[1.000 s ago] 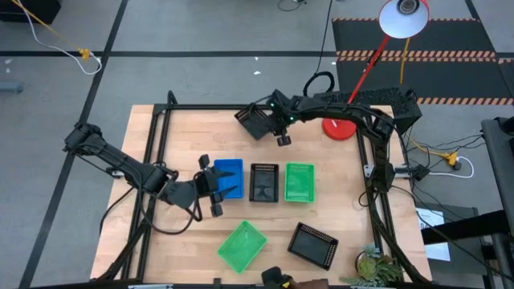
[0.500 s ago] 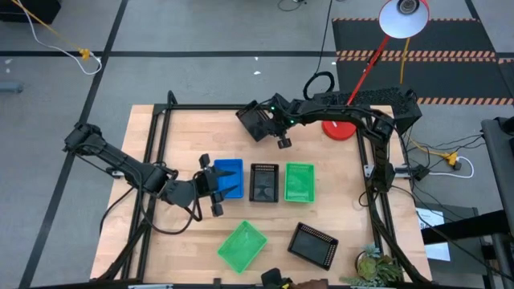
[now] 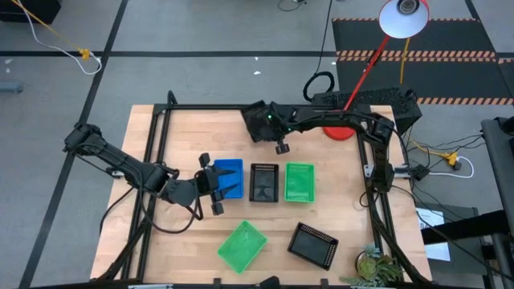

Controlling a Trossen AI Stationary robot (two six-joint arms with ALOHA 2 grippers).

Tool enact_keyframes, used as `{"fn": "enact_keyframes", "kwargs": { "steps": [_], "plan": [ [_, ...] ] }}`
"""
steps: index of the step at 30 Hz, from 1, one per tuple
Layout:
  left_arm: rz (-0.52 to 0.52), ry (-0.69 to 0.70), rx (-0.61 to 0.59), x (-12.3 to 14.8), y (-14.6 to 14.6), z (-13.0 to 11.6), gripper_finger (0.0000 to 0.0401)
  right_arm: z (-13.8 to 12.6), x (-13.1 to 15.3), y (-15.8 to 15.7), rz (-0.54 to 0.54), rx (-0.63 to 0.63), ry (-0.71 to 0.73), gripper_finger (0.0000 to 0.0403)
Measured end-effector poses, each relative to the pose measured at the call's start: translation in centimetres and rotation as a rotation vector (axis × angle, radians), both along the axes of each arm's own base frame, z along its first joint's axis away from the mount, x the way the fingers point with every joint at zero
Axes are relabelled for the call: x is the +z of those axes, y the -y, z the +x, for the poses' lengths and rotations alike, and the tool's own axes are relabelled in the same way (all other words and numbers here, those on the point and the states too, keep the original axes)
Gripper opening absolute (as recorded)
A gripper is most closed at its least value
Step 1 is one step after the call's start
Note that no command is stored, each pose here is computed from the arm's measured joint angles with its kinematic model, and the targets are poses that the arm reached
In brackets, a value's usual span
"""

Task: Stack baskets by color
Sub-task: Stack the top black bin on the middle black bin

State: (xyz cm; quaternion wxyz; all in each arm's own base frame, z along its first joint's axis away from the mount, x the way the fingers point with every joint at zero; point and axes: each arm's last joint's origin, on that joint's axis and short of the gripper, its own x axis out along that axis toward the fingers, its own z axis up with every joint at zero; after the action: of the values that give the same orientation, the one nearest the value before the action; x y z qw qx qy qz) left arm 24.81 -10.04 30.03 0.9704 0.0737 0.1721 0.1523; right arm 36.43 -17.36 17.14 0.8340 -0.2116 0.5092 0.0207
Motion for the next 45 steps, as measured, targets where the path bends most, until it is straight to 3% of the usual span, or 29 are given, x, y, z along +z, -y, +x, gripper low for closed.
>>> {"fn": "enact_keyframes", "kwargs": {
  "steps": [15, 27, 45],
  "plan": [
    [-0.003, -0.004, 0.005, -0.1, 0.0, 0.0, 0.0186, 0.5, 0.6, -1.3, -0.015, -0.030, 0.009, 0.0004],
    [-0.003, -0.004, 0.005, -0.1, 0.0, 0.0, 0.0186, 0.8, 0.9, -1.1, -0.024, -0.056, 0.053, 0.0081],
    [-0.003, -0.004, 0.004, -0.1, 0.0, 0.0, 0.0186, 0.4, 0.1, 0.8, -0.020, -0.102, 0.064, 0.0084]
  ]
}}
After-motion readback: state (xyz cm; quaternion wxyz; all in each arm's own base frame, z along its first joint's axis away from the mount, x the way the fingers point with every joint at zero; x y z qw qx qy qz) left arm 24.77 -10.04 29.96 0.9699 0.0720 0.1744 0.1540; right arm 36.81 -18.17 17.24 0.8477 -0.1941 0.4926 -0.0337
